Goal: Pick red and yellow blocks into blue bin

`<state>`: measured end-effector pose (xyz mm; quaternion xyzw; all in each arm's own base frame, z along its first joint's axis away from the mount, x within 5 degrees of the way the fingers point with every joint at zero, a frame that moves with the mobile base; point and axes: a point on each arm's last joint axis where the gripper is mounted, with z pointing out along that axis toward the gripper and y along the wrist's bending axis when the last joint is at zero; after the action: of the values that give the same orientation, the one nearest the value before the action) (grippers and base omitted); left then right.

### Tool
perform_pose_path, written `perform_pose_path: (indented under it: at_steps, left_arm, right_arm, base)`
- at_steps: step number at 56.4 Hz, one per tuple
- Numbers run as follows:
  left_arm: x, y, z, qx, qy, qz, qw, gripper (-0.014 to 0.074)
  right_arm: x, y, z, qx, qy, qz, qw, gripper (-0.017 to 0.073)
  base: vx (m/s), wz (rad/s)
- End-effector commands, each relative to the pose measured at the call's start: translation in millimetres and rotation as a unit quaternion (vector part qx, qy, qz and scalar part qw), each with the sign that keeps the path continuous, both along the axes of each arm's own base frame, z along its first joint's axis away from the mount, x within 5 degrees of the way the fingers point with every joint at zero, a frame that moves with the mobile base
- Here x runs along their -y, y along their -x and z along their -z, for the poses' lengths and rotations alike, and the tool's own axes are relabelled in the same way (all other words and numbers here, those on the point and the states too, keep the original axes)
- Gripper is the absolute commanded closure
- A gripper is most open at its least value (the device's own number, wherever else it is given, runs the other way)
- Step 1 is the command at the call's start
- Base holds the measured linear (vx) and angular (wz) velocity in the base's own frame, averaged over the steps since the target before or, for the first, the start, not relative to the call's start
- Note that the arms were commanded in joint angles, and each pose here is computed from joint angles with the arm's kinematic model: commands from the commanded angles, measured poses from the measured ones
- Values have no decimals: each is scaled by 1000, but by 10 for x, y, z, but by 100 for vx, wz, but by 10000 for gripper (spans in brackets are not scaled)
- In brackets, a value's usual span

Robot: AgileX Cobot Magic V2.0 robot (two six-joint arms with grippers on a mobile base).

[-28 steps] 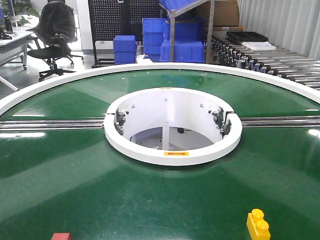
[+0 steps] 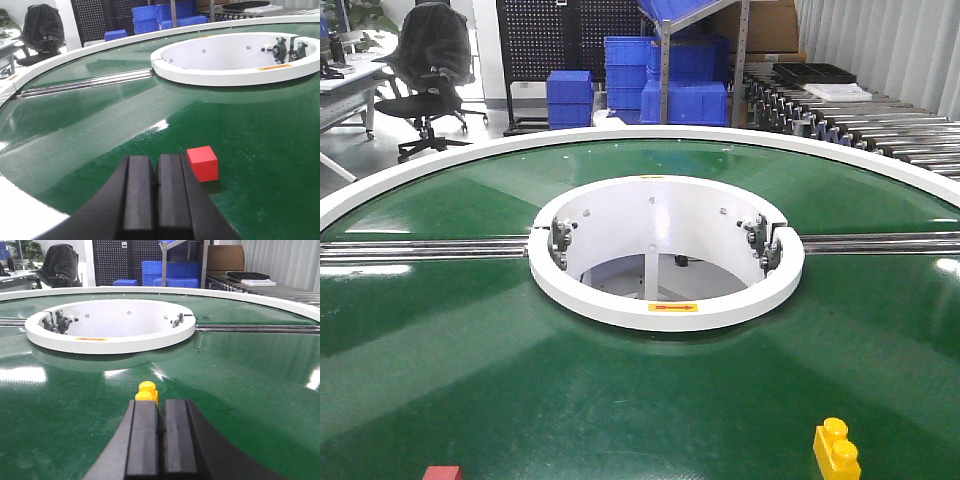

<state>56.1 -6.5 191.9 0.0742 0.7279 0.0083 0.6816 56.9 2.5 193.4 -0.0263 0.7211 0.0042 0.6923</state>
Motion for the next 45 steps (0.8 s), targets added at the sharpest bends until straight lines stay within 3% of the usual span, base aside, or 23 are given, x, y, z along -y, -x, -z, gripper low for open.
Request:
perform_pose_path:
  at_steps: [1, 15, 18, 20, 23, 26, 30, 32, 38, 45]
  left_arm:
    - [-21, 16, -141, 56, 7, -11, 998, 591]
    - [-37, 19, -191, 84, 10, -19, 996, 591]
    - [-52, 31, -275, 113, 25, -26, 993, 591]
    - [-65, 43, -339, 135, 55, -31, 989, 591]
    - [-97, 75, -469, 178, 109, -40, 977, 591]
    - [-142, 140, -665, 241, 158, -48, 956, 591]
    - [-175, 253, -970, 310, 166, -53, 935, 591]
    - [-179, 297, -1128, 328, 166, -51, 929, 591]
    - [-146, 292, -1617, 321, 158, -36, 933, 591]
    - [-77, 26, -2105, 256, 145, -15, 956, 591]
  right_arm:
    - [5, 6, -62, 45, 3, 4, 999, 569]
    - [6, 8, -99, 65, 2, 4, 998, 569]
    - [6, 11, -132, 83, 1, 5, 997, 569]
    - [7, 18, -176, 106, -1, 5, 994, 569]
    - [9, 43, -294, 157, -5, 6, 988, 569]
    - [11, 78, -440, 192, -7, 6, 981, 569]
    - [13, 139, -687, 218, -7, 6, 976, 569]
    - [14, 176, -868, 228, -6, 6, 974, 569]
    - [14, 218, -1426, 237, -4, 6, 972, 569]
    - [7, 41, -1988, 232, 1, 6, 973, 569]
  base:
    - [0, 0]
    - [0, 0]
    - [0, 0]
    - [0, 0]
    - [0, 0]
    - [0, 0]
    - [0, 0]
    - [0, 0]
    - [0, 0]
    - [0, 0]
